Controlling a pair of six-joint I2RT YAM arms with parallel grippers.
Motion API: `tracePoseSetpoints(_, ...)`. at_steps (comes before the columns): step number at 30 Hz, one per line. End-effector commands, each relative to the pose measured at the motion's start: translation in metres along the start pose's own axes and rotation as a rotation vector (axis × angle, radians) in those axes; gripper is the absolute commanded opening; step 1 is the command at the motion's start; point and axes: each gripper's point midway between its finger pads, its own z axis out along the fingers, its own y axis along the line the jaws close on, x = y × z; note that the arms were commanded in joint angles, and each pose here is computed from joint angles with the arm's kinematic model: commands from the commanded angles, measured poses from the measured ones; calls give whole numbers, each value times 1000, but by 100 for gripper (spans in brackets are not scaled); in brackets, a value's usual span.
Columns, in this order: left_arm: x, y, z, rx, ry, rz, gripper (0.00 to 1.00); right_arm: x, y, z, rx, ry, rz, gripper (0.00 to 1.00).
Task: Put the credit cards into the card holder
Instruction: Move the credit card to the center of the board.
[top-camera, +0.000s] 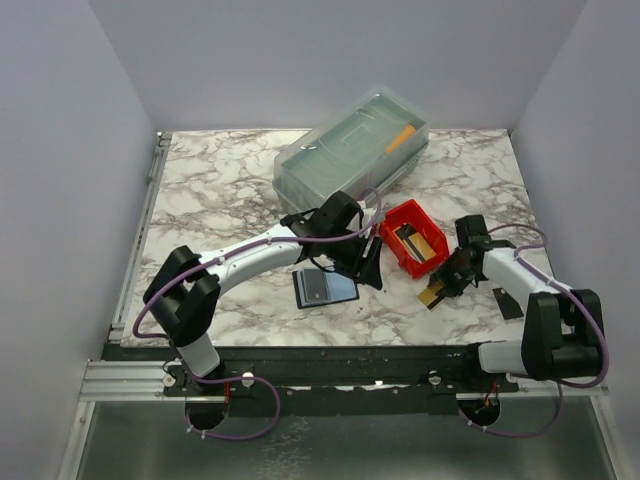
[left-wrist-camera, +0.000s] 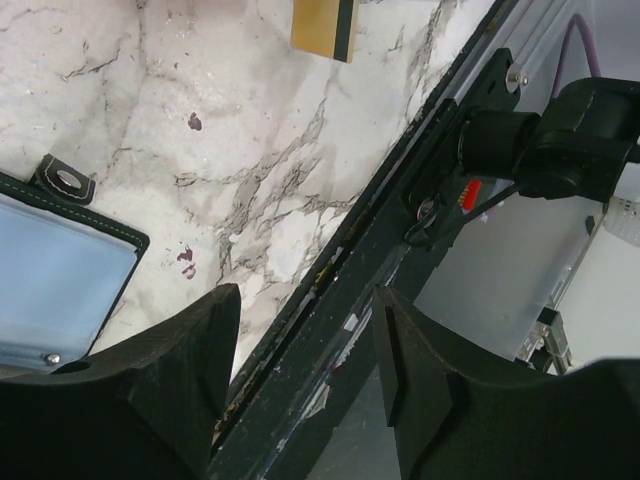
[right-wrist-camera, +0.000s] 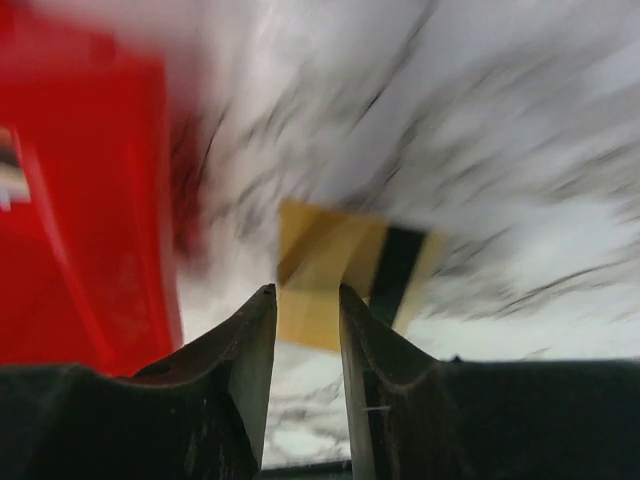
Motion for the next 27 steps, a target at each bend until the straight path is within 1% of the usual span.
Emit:
tracePoseSetpoints(1, -2, -3, 3, 18, -29, -12, 60, 76, 13, 0, -82, 215, -6, 35)
tracePoseSetpoints(4, 2, 2, 7, 12, -21, -31, 60, 120, 39, -9, -183, 325, -4, 35)
tracePoseSetpoints(5, 3, 3, 8, 11, -18, -36, 60, 127, 47, -13, -207, 334, -10, 35)
tracePoseSetpoints(6, 4, 5, 9, 9, -14, -43, 60, 126, 48, -15, -194, 317, -10, 36)
tracePoseSetpoints(7, 5, 5, 10, 7, -13, -47, 60, 117, 46, -16, -164, 270, -16, 38)
tracePoseSetpoints(8, 6, 5, 9, 7, -14, -51, 60, 102, 38, -16, -112, 196, -16, 47)
tracePoseSetpoints(9, 6, 4, 9, 8, -14, -55, 60, 84, 29, -17, -60, 125, 3, 53)
tracePoseSetpoints(10, 5, 3, 8, 12, -17, -57, 60, 68, 20, -18, -26, 81, 17, 55)
tracePoseSetpoints(14, 5, -2, 4, 27, -23, -54, 60, 20, 0, -24, -24, -19, 88, 58)
tracePoseSetpoints(17, 5, -3, 2, 29, -27, -50, 61, -10, -14, -24, 31, -108, 76, 63)
tracePoseSetpoints(19, 6, -2, 3, 26, -23, -55, 61, -25, -20, -21, 79, -144, 49, 63)
tracePoseSetpoints(21, 8, -3, 3, 31, -18, -57, 61, -37, -24, -16, 129, -176, 7, 62)
tracePoseSetpoints(22, 8, -3, 3, 33, -18, -56, 61, -41, -24, -12, 146, -180, -11, 58)
tracePoseSetpoints(23, 8, -4, 2, 34, -19, -55, 61, -42, -26, -8, 161, -174, -28, 52)
tracePoseSetpoints(27, 8, -4, -1, 27, -33, -40, 61, -28, -30, 7, 183, -88, -54, 46)
